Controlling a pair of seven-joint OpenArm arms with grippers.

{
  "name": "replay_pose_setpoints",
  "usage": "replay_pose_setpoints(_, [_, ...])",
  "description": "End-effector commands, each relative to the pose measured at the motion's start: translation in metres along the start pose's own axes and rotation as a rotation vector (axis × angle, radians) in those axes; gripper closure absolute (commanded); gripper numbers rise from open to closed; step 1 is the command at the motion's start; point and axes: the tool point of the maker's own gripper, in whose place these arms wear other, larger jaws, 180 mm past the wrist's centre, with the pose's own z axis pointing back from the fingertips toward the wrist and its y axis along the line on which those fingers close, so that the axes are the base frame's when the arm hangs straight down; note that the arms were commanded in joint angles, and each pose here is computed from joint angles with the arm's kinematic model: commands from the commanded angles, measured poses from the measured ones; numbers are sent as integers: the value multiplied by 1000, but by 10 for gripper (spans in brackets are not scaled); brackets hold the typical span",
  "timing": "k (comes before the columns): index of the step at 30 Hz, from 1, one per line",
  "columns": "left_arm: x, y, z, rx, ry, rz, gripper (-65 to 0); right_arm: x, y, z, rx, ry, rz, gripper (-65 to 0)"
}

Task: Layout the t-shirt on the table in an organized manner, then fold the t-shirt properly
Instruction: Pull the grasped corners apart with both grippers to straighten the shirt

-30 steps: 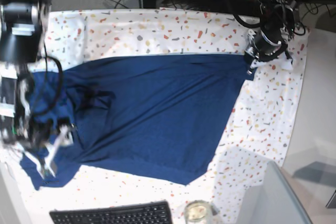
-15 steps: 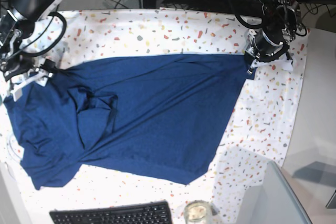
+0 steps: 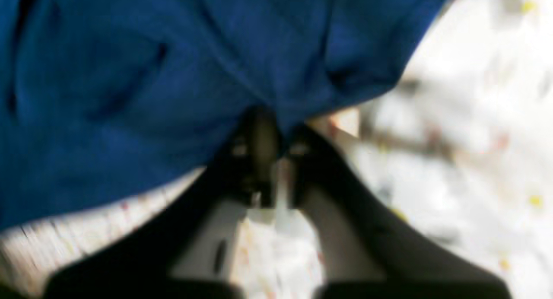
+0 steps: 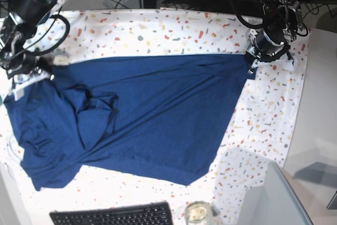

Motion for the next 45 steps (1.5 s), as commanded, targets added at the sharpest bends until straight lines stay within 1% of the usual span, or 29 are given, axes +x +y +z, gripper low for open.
replay_pose_setpoints(1, [13,-9,6,-25,-38,-21,0,27,-10,20,-41,-72,36,-6])
replay_pose_setpoints(2, [15,-11,8,-30,-46,-27,0,32,-11,32,-64,-79,60,-27])
replay_pose_setpoints(4, [19,-16,14,-43,-64,-41,0,35,-18,54,-119,-84,89,-2])
replay_pose_setpoints(7, [29,-26,25,-67,-102,-70,0,42,-23,83,-186,-98,125,0])
replay_pose_setpoints(8, [34,-27,29,-70,-116,-85,0,39,-26,88,-201,-87,132,0])
replay_pose_setpoints(10, [32,-34,30,-82,-109,-114,0,35,-30,91,-217,-70,138,0])
replay_pose_setpoints(13, [19,-35,27,-82,-68,-162,0,24,-38,90,-231,-37,140,0])
replay_pose_setpoints(16, [3,-31,22,-72,-23,-180,0,5,-41,74,-207,26,119,0])
replay_pose_setpoints(20, [-17,-10,11,-22,39,-165,0,-30,-49,46,-162,91,78,-2])
replay_pose_setpoints(23, [-23,5,7,30,50,-186,0,-50,-52,30,-135,122,46,-5])
replay_pose_setpoints(24, [-23,8,6,44,49,-200,0,-57,-54,28,-133,135,41,-21])
replay_pose_setpoints(25, [-22,9,6,53,45,-214,0,-60,-56,29,-136,139,40,-56])
replay_pose_setpoints(26, [-21,11,6,61,42,-223,0,-61,-57,31,-143,137,43,-101])
replay_pose_setpoints(27, [-21,11,6,65,41,-228,0,-62,-60,36,-156,131,53,-162])
replay_pose_setpoints(30, [-21,11,6,64,41,-229,0,-51,-64,56,-205,71,93,-318])
replay_pose_setpoints(31, [-21,11,6,64,41,-229,0,-48,-62,62,-215,50,105,-347])
replay_pose_setpoints(32, [-21,10,6,62,40,-228,0,-44,-60,69,-229,24,122,-354])
replay_pose_setpoints(34, [-21,10,6,61,39,-229,0,-35,-44,79,-230,-6,214,-354])
replay_pose_setpoints(36, [-21,9,7,59,39,-228,0,-31,-16,80,-199,-13,338,-354])
replay_pose_setpoints(38, [-21,9,7,59,39,-228,0,-31,13,76,-156,-12,438,-354])
replay_pose_setpoints(40, [-21,9,7,59,39,-226,0,-34,38,69,-108,-5,510,-354])
replay_pose_setpoints(41, [-21,10,7,60,39,-225,0,-34,45,67,-96,-3,524,-354])
replay_pose_setpoints(42, [-21,10,7,61,40,-225,0,-33,45,67,-101,-11,495,-354])
replay_pose_setpoints(43, [-21,10,7,61,40,-225,0,-33,44,67,-108,-22,438,-354])
replay_pose_setpoints(45, [-21,10,7,61,40,-225,0,-30,24,73,-154,-62,283,-357])
